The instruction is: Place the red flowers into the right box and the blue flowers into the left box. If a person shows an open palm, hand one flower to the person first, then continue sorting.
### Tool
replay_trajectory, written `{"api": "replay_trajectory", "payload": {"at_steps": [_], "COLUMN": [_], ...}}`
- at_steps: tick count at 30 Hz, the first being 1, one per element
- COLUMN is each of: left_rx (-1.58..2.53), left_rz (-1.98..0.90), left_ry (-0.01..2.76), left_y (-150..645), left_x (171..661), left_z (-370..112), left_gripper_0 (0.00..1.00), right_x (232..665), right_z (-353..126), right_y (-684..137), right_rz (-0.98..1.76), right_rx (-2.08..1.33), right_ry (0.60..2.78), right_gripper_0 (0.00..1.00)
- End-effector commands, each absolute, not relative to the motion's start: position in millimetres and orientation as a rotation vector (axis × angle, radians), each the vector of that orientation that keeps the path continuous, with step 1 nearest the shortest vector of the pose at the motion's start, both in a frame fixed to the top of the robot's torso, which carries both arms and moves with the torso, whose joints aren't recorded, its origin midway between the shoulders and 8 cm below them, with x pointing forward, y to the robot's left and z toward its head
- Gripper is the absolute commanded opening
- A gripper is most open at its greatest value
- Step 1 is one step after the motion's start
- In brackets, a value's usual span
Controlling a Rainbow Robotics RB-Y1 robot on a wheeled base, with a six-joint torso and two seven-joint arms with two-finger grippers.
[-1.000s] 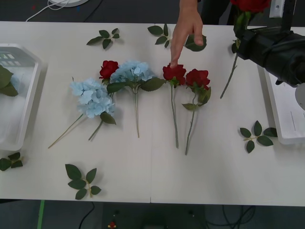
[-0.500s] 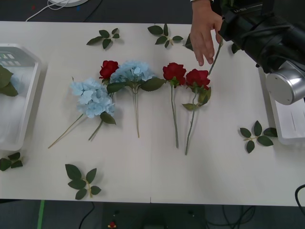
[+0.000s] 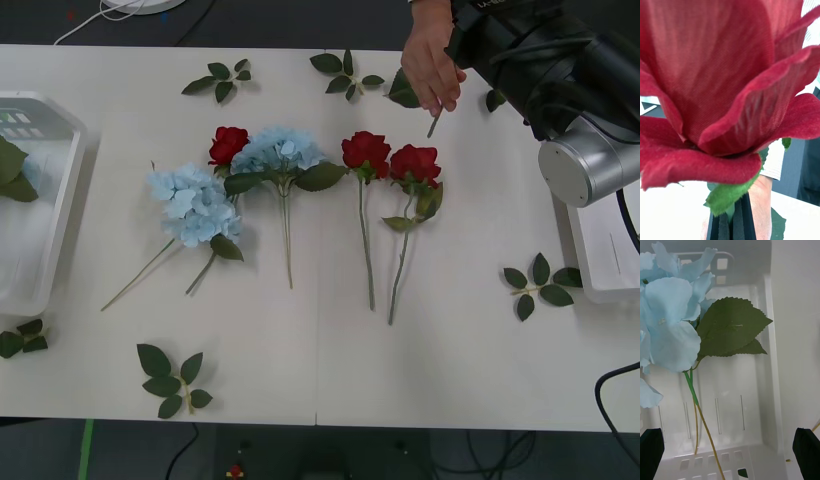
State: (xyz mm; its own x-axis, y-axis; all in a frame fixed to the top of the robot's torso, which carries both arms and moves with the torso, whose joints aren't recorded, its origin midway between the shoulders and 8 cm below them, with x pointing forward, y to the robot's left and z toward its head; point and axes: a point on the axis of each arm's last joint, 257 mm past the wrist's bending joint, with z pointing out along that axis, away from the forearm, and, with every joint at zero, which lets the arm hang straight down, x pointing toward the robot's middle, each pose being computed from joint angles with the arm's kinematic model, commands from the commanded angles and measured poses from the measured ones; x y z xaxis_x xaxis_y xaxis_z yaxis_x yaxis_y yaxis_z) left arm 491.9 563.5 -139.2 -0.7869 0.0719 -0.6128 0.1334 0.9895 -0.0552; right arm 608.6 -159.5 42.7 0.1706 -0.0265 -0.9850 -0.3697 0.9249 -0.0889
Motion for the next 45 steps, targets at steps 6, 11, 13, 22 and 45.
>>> {"api": "replay_trajectory", "payload": {"at_steps": [6, 11, 13, 22, 45], "left_rx": [0.119, 0.119, 0.119, 0.119, 0.105], "left_rz": [-0.060, -0.060, -0.060, -0.060, -0.123], "left_ry": [2.431, 2.431, 2.431, 2.431, 2.457], "left_y": [579.2, 579.2, 579.2, 579.2, 564.4], "left_x": [496.8, 496.8, 496.8, 496.8, 498.1], "left_z": [-92.1, -92.1, -92.1, -92.1, -110.9], "left_gripper_0": [1.00, 1.00, 1.00, 1.00, 1.00], "right_x": [603.5, 603.1, 603.3, 604.2, 548.5], "right_z": [71.2, 71.7, 70.5, 66.5, -95.0], "right_y": [-135.6, -135.0, -134.3, -134.6, -187.7], "right_rz": [0.313, 0.316, 0.318, 0.328, 0.338], "right_rx": [-0.338, -0.337, -0.337, -0.331, -0.063], "right_ry": [1.324, 1.323, 1.325, 1.344, 2.244], "right_gripper_0": [0.74, 1.00, 1.00, 1.00, 1.00]}}
